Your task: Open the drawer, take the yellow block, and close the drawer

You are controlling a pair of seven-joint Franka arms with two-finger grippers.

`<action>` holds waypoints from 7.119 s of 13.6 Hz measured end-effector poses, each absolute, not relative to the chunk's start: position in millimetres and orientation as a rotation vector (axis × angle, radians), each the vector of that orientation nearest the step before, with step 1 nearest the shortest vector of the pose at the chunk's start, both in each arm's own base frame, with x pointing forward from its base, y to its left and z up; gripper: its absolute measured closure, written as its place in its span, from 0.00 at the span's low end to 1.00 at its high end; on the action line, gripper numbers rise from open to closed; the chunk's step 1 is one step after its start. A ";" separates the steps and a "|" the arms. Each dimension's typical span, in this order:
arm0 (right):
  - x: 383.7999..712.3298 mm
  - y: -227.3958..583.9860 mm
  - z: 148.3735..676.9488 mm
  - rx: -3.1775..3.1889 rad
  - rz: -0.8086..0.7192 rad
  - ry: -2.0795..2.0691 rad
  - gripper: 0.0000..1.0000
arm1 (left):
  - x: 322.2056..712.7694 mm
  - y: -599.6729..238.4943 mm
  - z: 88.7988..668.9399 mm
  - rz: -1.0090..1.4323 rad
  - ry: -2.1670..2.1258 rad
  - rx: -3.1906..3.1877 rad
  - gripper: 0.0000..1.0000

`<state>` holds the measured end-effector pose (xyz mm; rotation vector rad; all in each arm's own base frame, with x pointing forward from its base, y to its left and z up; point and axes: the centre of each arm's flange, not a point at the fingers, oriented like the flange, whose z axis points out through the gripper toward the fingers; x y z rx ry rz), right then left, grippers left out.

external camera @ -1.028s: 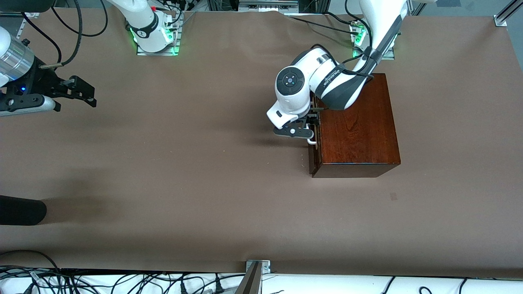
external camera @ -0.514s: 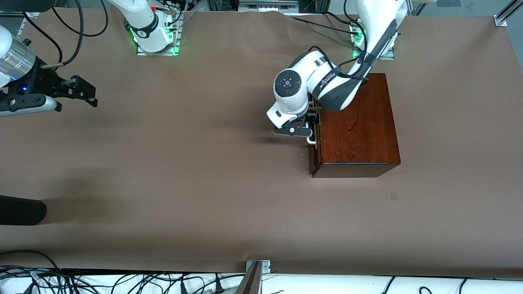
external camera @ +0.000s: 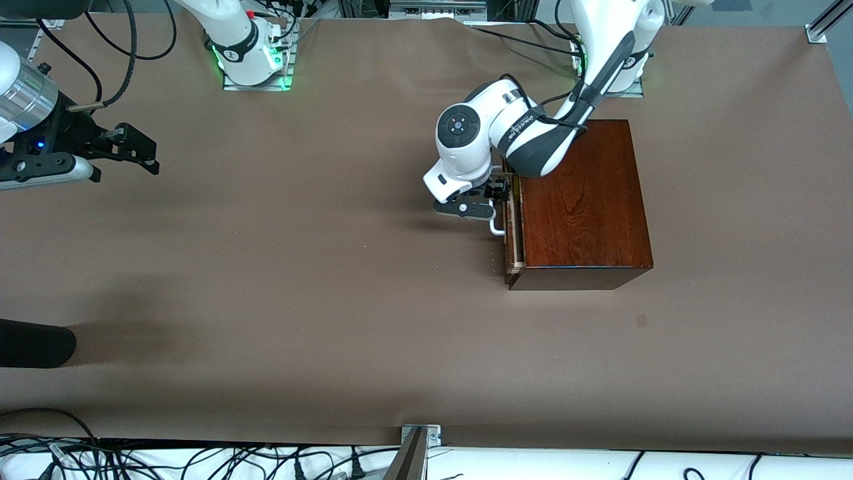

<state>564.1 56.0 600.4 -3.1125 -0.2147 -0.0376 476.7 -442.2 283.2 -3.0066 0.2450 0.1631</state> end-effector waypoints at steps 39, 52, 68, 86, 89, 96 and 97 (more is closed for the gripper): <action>459.8 452.8 515.9 -2.707 0.091 -1.384 0.00 | 580.2 -36.4 596.1 -0.007 -0.049 -3.191 0.00; 435.3 583.1 406.8 -2.259 -0.143 -2.064 0.00 | 546.2 -46.1 576.4 0.047 0.051 -3.101 0.00; 434.5 610.7 320.0 -2.206 -0.207 -2.235 0.00 | 544.7 -52.1 578.8 0.052 0.076 -3.099 0.00; 484.5 552.8 484.5 -2.285 -0.112 -2.252 0.45 | 544.8 -65.6 587.1 0.024 0.114 -3.099 0.00; 550.0 453.3 526.4 -2.442 -0.052 -2.021 0.45 | 544.8 -65.7 587.2 0.025 0.115 -3.099 0.00; 663.5 217.5 561.0 -2.717 -0.099 -1.474 0.45 | 544.7 -66.2 587.4 0.024 0.116 -3.099 0.00; 668.2 195.2 559.9 -2.757 -0.093 -1.417 0.45 | 544.7 -66.1 587.4 0.024 0.116 -3.099 0.00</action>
